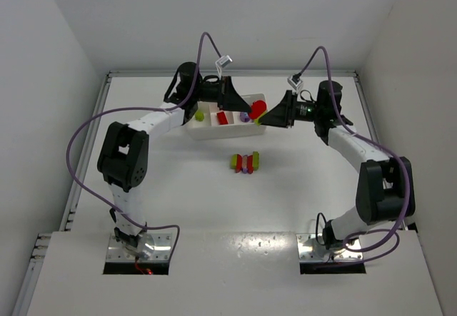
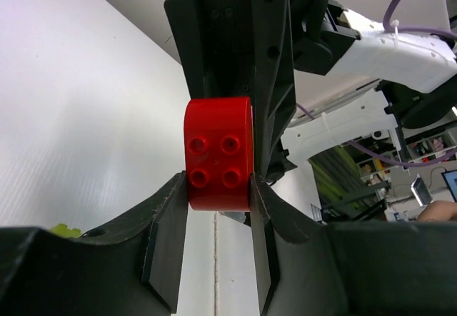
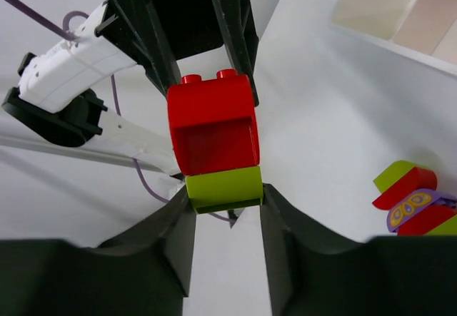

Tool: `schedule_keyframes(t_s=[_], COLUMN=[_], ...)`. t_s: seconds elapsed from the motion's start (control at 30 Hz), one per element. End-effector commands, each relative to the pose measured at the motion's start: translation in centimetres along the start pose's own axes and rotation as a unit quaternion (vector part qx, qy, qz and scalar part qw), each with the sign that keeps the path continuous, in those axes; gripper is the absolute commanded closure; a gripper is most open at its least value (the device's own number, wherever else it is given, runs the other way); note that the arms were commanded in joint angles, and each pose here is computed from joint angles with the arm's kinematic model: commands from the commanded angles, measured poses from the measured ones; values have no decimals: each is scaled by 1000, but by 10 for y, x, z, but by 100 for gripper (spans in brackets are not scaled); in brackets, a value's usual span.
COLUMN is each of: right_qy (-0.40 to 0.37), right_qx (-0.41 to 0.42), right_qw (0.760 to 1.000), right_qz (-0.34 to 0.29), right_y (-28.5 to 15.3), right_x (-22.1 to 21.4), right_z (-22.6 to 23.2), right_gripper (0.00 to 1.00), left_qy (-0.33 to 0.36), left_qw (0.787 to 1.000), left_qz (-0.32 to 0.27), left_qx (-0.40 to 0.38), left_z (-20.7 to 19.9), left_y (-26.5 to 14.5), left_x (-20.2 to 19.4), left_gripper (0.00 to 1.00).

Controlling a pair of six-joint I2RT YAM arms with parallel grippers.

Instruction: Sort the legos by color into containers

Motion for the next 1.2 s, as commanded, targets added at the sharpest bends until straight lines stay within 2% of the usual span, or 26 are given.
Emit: schedule_keyframes(t_s=[0.0, 0.03, 0.07, 0.17, 0.27, 0.43, 0.5, 0.7, 0.73, 0.8, 0.83, 0.93, 1.17], right_qy=[-60, -66, -61, -70, -78, -83, -92, -70, -74, -72, -77, -77, -87], right_qx=[31, 33, 35, 39, 40, 35, 32, 18, 15, 7, 5, 1, -5], right_qw=[998, 997, 997, 997, 996, 995, 995, 997, 996, 997, 997, 997, 996], right_qz=[8, 7, 13, 16, 15, 31, 34, 35, 38, 37, 33, 29, 21], right_y=[4, 4, 4, 3, 1, -5, -8, -17, -17, -18, -19, -18, -10], right_x=[11, 11, 8, 6, 4, -9, -17, -37, -40, -43, -42, -39, -14], right_z=[18, 18, 16, 17, 21, 23, 22, 20, 15, 16, 17, 17, 16], right_gripper=[66, 71, 81, 95, 100, 100, 100, 100, 100, 100, 100, 100, 100], left_qy=[55, 55, 59, 55, 61, 63, 88, 92, 89, 88, 89, 79, 71], left_qw=[998, 998, 998, 998, 998, 994, 988, 978, 973, 963, 949, 926, 894], left_qz=[-14, -14, -15, -17, -20, -62, -76, -84, -92, -73, -78, -54, -33], left_qx=[-19, -19, -20, -16, -11, 64, 98, 165, 191, 245, 293, 365, 440], left_z=[-25, -25, -27, -23, -21, -3, 5, 27, 34, 45, 52, 61, 77], left_y=[-3, -3, -3, -2, -1, -26, -37, -58, -63, -68, -72, -72, -75], left_x=[16, 16, 19, 18, 18, 35, 47, 52, 50, 42, 42, 27, 15], left_gripper=[100, 100, 100, 100, 100, 100, 100, 100, 100, 100, 100, 100, 99])
Point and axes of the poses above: each gripper's point midway between its finger pads, its own y axis out along the fingers, its own z axis along the line the jaws close on, x = y × z, the point moved 10 cm from there along -y, back along the fingers, and after that the axes turned 5 degrees about y, right-handed, at the moved point
